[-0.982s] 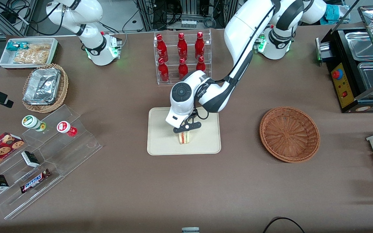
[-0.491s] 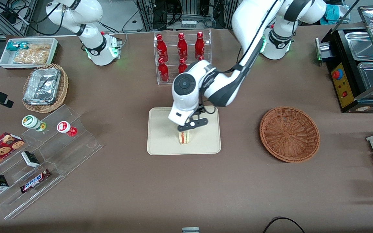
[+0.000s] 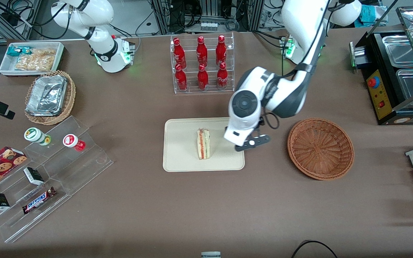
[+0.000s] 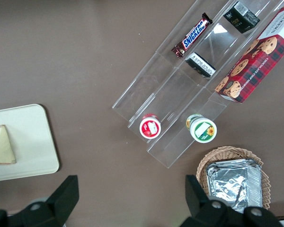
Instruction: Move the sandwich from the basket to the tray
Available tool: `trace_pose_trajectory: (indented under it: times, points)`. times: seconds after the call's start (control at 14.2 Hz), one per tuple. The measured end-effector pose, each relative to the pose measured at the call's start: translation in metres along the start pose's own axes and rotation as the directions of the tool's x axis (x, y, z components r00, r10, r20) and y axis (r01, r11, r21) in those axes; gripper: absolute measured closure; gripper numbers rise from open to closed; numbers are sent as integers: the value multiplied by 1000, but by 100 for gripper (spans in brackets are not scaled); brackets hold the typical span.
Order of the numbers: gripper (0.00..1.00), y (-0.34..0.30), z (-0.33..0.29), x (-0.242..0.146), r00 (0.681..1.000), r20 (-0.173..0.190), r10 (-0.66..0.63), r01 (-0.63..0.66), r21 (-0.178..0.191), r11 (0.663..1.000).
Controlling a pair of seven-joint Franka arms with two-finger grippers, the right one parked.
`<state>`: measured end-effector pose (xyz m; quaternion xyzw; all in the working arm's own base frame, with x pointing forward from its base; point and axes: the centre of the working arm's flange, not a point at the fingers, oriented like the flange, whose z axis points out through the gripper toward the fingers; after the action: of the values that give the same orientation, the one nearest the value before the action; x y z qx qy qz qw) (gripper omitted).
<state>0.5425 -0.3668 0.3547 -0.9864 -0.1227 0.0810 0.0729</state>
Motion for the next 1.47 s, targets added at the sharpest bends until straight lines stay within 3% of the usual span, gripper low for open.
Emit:
trace_pose_trajectory:
  times: [0.21, 0.42, 0.84, 1.05, 1.33, 1.47]
  points:
    - [0, -57, -15, 16, 999, 15, 45, -45, 3, 999]
    - [0, -115, -46, 22, 993, 58, 101, -101, 0, 995]
    - [0, -209, -118, 21, 977, 65, 203, -198, -84, 977]
    - [0, -251, -139, 26, 970, 41, 238, -232, -106, 967]
    - [0, -303, -164, 30, 945, 47, 323, -316, -119, 941]
    - [0, -335, -182, 38, 941, 13, 338, -334, -133, 933]
